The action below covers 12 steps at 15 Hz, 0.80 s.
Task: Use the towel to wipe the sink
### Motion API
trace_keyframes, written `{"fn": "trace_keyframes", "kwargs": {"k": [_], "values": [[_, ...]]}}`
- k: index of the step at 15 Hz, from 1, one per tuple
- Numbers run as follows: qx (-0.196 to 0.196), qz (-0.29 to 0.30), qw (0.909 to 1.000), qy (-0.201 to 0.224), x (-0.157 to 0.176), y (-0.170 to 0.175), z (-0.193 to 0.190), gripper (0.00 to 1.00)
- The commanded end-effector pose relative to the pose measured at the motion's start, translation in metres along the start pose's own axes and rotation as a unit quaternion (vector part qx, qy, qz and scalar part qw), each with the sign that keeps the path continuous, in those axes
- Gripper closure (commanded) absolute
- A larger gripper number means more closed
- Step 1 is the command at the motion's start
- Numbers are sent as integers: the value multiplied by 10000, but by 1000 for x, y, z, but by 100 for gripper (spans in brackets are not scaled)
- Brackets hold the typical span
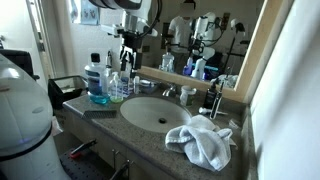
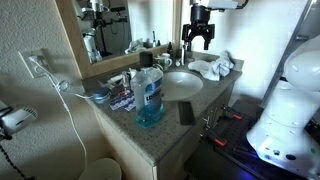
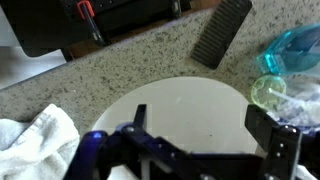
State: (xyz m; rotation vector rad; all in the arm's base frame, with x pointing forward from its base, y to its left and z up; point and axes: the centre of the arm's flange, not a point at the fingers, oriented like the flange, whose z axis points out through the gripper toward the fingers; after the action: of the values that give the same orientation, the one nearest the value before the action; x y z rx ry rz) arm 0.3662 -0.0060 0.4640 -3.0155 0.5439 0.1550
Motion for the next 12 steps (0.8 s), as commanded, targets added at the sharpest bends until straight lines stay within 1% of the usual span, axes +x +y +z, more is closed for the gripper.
{"fn": "trace_keyframes", "kwargs": {"k": [1,4,7,9,12], "values": [[121,976,9948,269,44,43,19,0],[138,1729,9829,616,73,98,32,0],[34,2452,9643,1002,88,152,47,0],[9,2939,9479,1227,94,182,61,0],[-17,3706,9173,1457,99,215,85,0]]}}
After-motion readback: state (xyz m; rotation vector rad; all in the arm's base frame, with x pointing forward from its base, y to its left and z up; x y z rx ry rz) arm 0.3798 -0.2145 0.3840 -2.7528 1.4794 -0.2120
